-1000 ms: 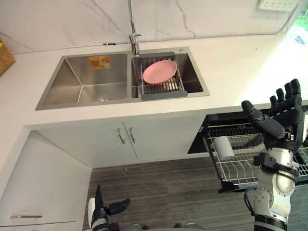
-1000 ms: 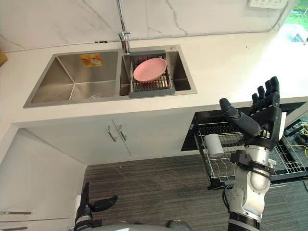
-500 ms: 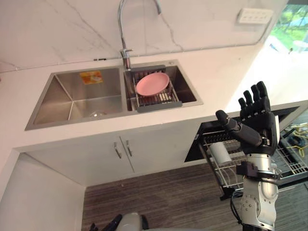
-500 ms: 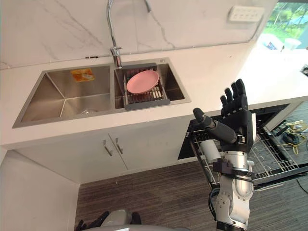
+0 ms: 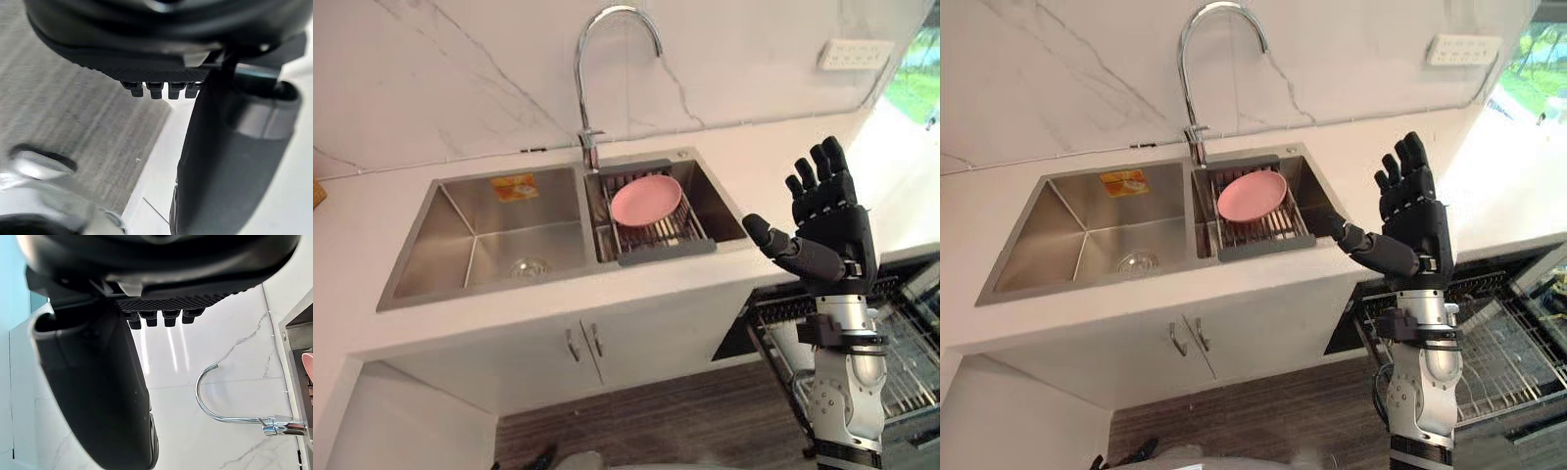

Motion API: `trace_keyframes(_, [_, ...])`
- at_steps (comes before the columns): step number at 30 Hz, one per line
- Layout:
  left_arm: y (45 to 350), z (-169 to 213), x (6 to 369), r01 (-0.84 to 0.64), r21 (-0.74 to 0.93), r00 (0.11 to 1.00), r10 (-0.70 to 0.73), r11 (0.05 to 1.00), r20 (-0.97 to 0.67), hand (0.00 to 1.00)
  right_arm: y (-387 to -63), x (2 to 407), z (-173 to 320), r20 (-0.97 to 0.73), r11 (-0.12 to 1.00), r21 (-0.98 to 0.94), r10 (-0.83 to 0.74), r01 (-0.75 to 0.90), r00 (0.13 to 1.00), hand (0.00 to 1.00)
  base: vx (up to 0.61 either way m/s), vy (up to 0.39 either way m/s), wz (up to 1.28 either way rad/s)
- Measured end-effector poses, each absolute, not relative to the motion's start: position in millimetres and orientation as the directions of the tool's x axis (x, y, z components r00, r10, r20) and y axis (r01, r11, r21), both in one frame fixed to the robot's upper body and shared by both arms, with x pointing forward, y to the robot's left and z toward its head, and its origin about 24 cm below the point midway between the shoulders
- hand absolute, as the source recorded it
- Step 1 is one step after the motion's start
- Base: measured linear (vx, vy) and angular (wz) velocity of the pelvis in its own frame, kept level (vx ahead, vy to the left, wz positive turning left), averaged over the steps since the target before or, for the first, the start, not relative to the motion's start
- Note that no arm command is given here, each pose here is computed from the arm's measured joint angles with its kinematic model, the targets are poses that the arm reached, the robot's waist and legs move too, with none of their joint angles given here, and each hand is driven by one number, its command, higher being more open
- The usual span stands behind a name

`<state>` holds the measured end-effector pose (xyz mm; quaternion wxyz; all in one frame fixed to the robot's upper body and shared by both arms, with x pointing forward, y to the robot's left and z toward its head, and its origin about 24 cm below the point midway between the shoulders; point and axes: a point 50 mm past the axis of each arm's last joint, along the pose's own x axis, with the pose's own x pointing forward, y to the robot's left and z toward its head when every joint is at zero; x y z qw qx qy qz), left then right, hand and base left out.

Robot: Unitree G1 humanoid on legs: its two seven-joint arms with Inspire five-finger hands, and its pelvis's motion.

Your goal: Walk over to the sink, pick up the cup, carry it to the dishwasher, place the cup inside the dishwasher, then close the dishwasher door

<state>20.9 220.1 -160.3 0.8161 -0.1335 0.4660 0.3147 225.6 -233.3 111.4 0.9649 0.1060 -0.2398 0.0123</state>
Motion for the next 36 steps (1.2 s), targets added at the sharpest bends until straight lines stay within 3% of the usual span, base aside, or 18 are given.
trace_keyframes(5, [221,-157,55,-0.596,0.087,0.413,0.397,0.798,-0.820,1.00,-225,229,107,0.450,0.973,0.201,0.010,-0.113,0.893,1.00,0.35,-0.081,0.34])
trace_keyframes(8, [230,-154,56,-0.548,0.120,0.430,0.402,0.828,-0.808,1.00,-217,229,106,0.452,0.969,0.194,0.051,-0.154,0.891,1.00,0.42,-0.215,0.19])
trace_keyframes(12, [219,-154,65,-0.524,0.110,0.457,0.388,0.845,-0.800,1.00,-222,230,107,0.450,0.974,0.182,0.041,-0.136,0.892,1.00,0.29,-0.173,0.12])
trace_keyframes(24, [219,-156,39,-0.563,0.250,0.348,0.500,0.788,-0.793,1.00,-220,224,120,0.477,0.974,0.130,0.101,-0.183,0.873,1.00,0.05,-0.072,0.18])
trace_keyframes(30, [213,-156,24,-0.543,0.270,0.337,0.501,0.795,-0.797,1.00,-224,226,104,0.382,0.995,0.057,0.055,-0.082,0.923,1.00,0.10,-0.015,-0.12])
trace_keyframes(36, [220,-152,45,-0.437,0.313,0.411,0.496,0.843,-0.765,1.00,-240,221,107,0.332,0.984,-0.173,0.015,0.045,0.943,1.00,0.12,0.020,0.11])
